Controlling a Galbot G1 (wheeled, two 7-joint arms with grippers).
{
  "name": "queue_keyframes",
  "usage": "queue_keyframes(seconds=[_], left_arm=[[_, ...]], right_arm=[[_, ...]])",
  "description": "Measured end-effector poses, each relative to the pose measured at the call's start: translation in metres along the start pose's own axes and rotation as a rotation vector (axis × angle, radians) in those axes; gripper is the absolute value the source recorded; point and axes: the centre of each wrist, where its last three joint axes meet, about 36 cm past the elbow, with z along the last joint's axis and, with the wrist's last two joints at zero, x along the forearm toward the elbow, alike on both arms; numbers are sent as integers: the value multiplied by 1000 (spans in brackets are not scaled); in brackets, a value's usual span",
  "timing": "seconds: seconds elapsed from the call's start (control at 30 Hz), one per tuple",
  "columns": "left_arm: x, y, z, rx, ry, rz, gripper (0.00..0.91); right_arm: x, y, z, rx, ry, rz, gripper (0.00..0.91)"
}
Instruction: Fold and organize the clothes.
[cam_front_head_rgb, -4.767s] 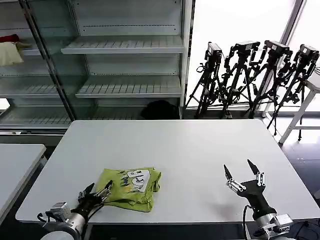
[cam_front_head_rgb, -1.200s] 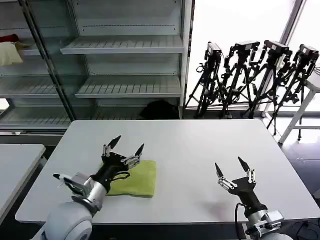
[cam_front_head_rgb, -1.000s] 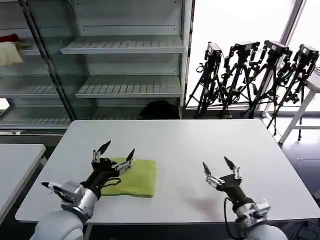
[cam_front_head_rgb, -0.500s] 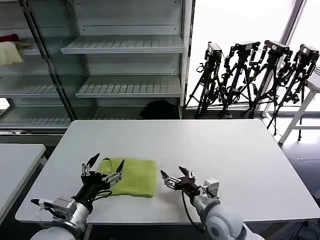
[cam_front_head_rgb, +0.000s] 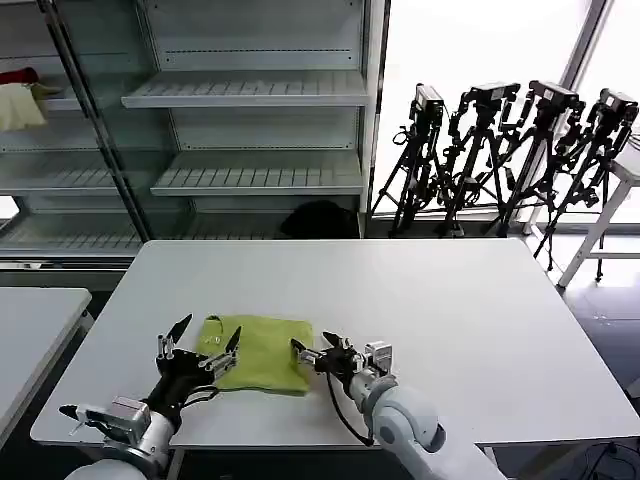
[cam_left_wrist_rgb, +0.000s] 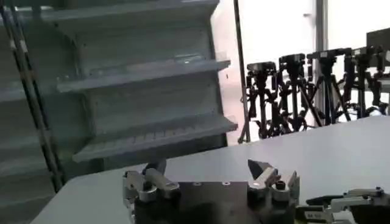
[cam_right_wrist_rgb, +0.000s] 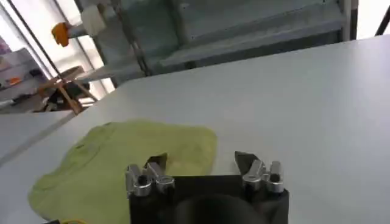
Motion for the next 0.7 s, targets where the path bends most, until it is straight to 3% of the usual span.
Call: queue_keyframes(seconds=[0.03,0.13,0.17,0.27,0.7], left_arm=[[0,0,0,-2,1,-1,907],[0,1,1,-4,4,1,907],[0,1,1,-4,4,3,907],[0,0,2,-4,5,8,907],[0,0,6,-5,19,10,907]], right_arm=[[-2,0,1,2,2,1,383],[-6,0,1,1,1,2,121],[-7,0,1,0,0,3,81],[-9,-1,2,0,-7,10,0],[-9,-5,-2,6,-63,19,0]])
